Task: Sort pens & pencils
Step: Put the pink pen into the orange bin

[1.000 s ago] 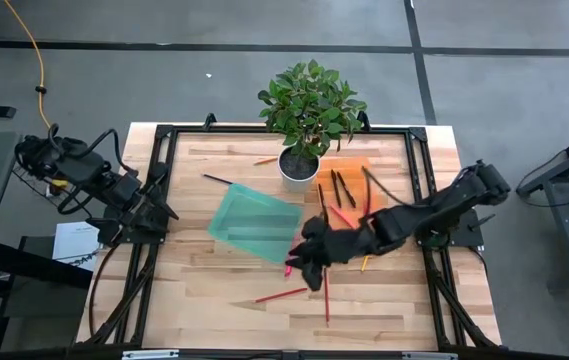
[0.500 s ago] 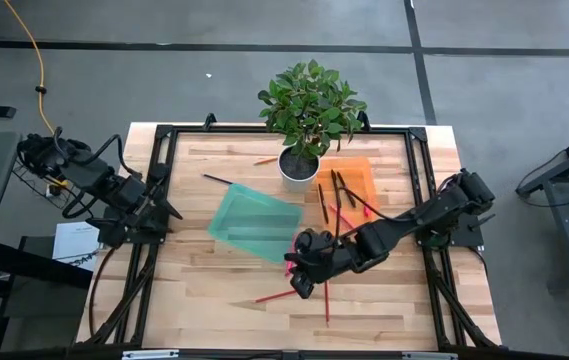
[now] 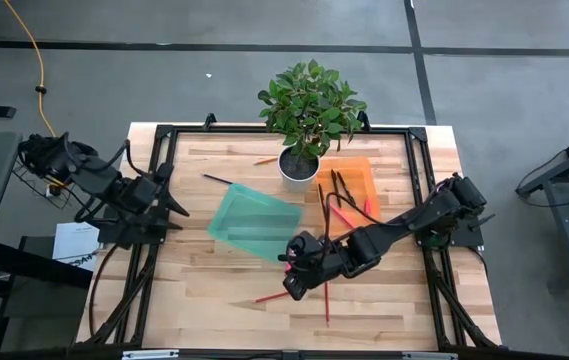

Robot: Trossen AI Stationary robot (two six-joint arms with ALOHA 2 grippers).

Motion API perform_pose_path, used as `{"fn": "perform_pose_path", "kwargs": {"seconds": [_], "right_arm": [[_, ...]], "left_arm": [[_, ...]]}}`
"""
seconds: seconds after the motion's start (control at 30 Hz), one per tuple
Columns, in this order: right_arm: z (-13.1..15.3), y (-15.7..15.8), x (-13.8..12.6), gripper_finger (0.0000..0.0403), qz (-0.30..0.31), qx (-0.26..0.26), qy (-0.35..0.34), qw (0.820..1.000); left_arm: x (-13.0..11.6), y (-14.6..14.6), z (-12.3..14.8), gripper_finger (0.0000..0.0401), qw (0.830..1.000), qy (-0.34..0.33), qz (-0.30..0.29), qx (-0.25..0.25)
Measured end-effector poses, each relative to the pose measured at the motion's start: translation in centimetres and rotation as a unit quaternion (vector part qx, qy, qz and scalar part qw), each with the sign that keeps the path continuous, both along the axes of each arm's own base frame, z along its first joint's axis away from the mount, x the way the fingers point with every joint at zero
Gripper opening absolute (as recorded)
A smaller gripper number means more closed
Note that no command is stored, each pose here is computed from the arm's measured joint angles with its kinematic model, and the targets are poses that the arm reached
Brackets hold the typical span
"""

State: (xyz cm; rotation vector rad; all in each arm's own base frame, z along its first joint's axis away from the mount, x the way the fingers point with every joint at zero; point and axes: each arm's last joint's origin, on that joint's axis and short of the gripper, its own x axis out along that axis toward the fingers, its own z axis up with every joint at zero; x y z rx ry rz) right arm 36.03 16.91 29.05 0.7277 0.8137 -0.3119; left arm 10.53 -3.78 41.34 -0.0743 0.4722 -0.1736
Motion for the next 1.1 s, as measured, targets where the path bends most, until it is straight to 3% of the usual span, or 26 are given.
{"fn": "perform_pose_path", "kwargs": {"seconds": [0.47,0.83,1.1], "right_arm": [[-2.7,-0.4,2.2,0.0133,-0.084,0.079,0.019,0.993],[-5.2,-3.0,3.3,0.0133,-0.133,0.088,0.085,0.984],[-5.6,-2.6,3.1,0.0133,-0.133,0.101,0.108,0.98]], "left_arm": [[0.0,0.0,-1.0,0.0134,0.998,0.056,0.002,0.024],[-0.5,0.2,-1.8,0.0134,0.994,0.097,-0.004,0.054],[-0.7,0.3,-1.8,0.0134,0.993,0.1,-0.009,0.063]]}}
